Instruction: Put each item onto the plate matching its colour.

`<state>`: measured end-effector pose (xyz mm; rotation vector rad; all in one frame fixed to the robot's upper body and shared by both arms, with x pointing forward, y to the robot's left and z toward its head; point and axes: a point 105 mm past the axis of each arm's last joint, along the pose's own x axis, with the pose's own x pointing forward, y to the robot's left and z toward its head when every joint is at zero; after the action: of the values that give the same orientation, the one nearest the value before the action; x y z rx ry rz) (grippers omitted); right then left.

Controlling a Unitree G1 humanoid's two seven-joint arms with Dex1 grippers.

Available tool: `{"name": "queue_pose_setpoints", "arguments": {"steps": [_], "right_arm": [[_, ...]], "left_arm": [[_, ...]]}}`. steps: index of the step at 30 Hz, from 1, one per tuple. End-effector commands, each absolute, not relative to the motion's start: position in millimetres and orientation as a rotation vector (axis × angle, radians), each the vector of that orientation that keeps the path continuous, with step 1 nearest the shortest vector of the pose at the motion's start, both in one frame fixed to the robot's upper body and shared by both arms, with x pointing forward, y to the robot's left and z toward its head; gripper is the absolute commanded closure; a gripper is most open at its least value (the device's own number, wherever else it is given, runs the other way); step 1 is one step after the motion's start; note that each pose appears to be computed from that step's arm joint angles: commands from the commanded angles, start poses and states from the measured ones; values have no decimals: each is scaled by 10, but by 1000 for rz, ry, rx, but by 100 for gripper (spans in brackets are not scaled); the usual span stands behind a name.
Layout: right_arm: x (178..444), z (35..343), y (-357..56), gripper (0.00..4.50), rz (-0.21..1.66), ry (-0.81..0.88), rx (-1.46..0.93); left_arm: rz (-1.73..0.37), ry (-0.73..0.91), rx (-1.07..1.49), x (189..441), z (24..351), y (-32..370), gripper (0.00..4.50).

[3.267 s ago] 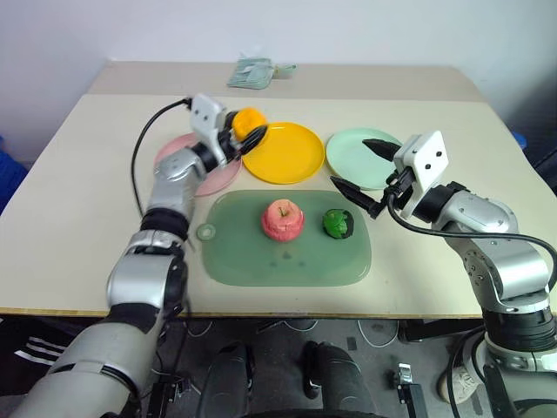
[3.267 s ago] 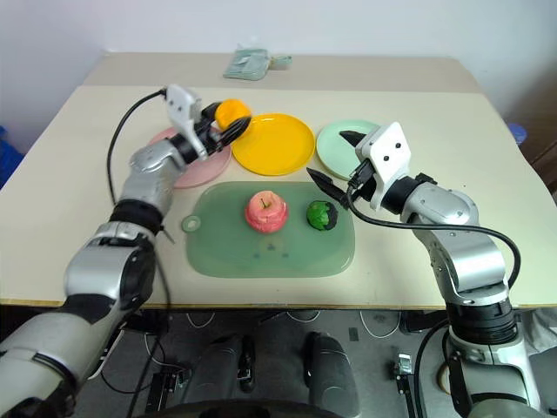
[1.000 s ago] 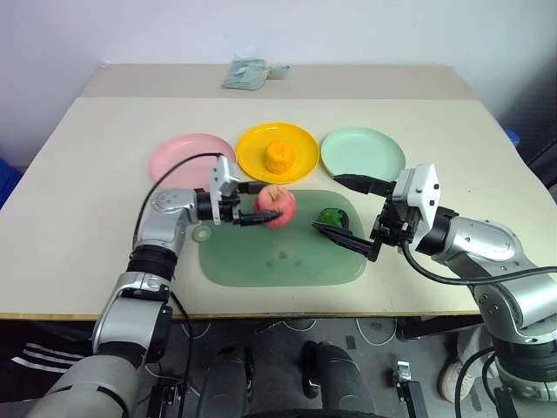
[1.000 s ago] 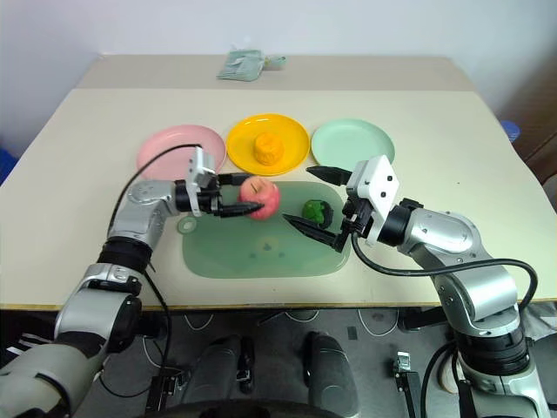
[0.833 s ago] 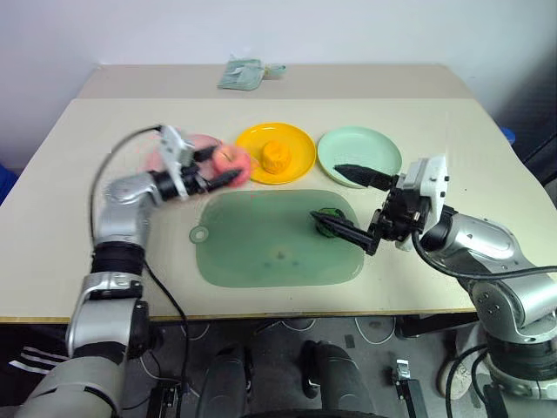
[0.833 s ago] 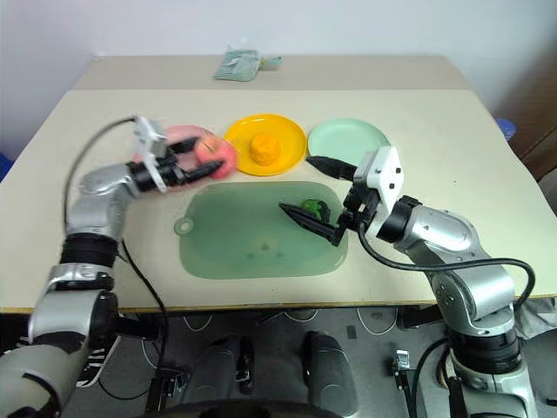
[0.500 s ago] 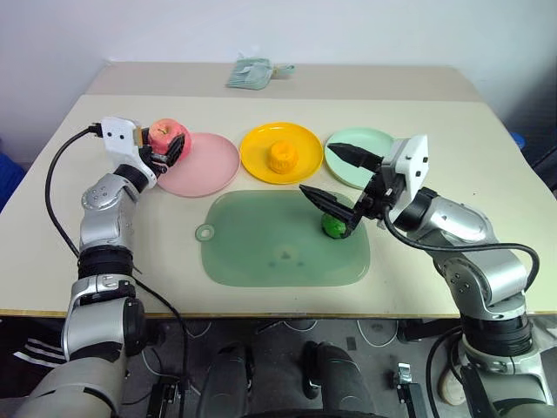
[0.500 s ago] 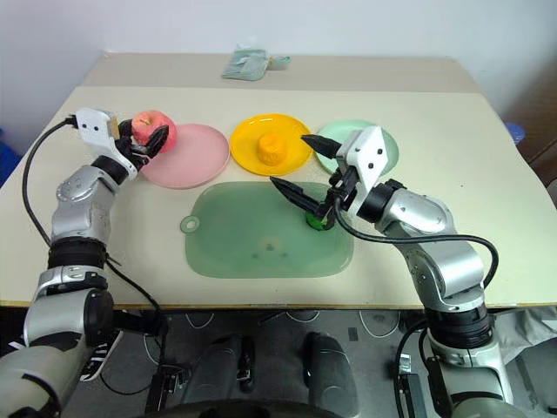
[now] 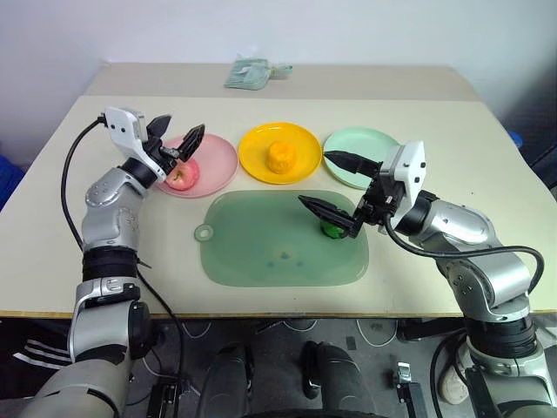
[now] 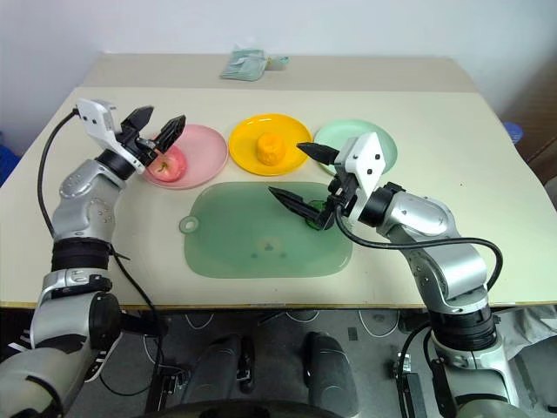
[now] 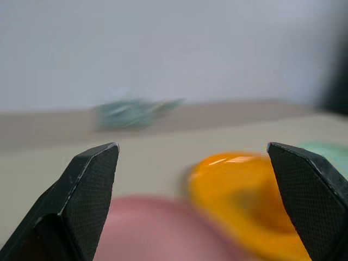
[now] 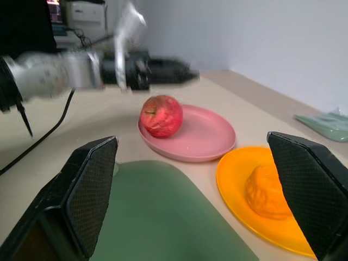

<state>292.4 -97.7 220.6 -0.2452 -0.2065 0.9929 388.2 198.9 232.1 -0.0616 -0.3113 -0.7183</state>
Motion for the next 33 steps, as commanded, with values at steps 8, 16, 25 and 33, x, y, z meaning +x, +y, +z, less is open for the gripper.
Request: {"name": "queue_pose_setpoints", "arguments": {"steps": [8,16,25,33], "right_arm": [[3110,1867,-1062,0,892,-37,-309],[3157,1569,-1104,0,878,57,-339],[3229,1451,-1178,0,838,106,-356],[3246,1372,-1215,0,840,140,-380]], "left_arm": [[-1320,-158,-77,3072,2272,1713,5],[-1372,-135,-66,3022,2198,1668,5],[-1329,-97,46,3055,2017,1781,5],[-1337,-85,70,3051,1965,1806,5]]}}
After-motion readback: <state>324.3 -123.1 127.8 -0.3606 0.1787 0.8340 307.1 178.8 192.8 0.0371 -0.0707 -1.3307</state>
